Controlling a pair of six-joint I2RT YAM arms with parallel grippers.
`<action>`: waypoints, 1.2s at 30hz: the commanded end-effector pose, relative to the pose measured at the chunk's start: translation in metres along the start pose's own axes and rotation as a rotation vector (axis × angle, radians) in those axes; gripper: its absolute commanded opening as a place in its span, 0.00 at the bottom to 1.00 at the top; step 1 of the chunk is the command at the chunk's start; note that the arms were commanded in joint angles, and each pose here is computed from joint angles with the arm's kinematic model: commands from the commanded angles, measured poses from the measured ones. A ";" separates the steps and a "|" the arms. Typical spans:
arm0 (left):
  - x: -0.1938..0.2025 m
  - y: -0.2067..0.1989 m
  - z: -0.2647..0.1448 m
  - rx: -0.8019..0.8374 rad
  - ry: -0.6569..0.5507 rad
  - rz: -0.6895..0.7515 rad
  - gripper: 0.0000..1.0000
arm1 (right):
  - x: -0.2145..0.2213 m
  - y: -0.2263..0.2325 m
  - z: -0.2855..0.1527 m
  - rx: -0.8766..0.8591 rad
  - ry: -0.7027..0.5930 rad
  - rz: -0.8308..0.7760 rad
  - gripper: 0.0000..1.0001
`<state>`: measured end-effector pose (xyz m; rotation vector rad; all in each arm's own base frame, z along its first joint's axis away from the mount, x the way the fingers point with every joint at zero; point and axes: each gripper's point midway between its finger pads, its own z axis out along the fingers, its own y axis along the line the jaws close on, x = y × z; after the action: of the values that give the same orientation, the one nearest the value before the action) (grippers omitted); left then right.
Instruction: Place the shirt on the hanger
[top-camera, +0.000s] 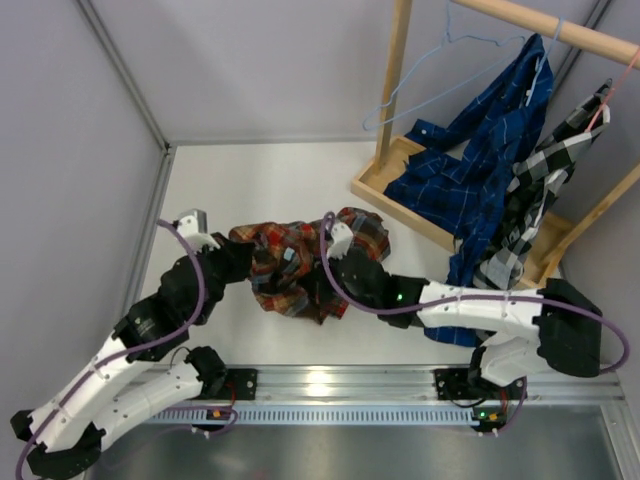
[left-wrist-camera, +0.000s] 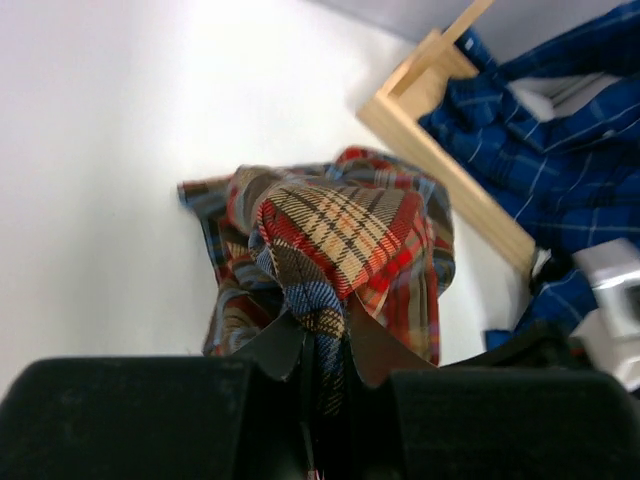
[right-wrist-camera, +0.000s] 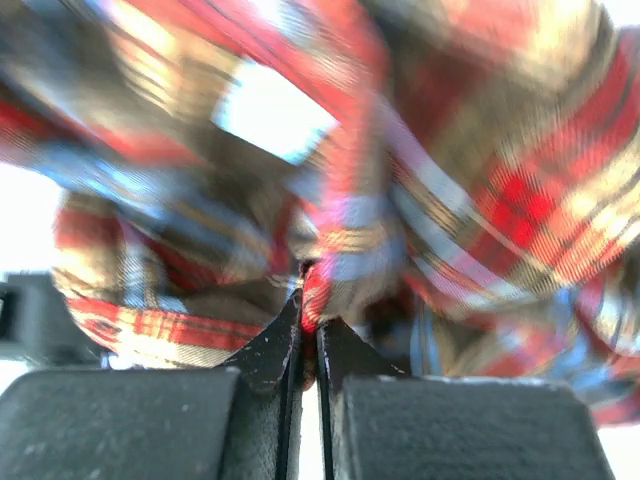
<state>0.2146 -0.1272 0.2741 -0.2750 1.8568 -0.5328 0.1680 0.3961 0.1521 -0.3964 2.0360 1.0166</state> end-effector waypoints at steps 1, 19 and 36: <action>-0.088 -0.024 -0.037 0.122 -0.265 -0.093 0.00 | -0.121 0.054 -0.039 0.008 -0.189 -0.222 0.00; -0.166 -0.142 -0.050 0.489 -0.395 0.089 0.00 | -0.319 0.098 -0.220 0.395 -0.532 -0.582 0.00; 0.114 -0.027 0.052 0.112 0.345 0.094 0.98 | -0.116 -0.117 -0.101 0.561 -0.032 -0.254 0.00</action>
<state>0.2246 -0.2125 0.1608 0.0543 2.1481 -0.6111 0.2404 0.2396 0.1868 -0.4866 2.1358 0.1391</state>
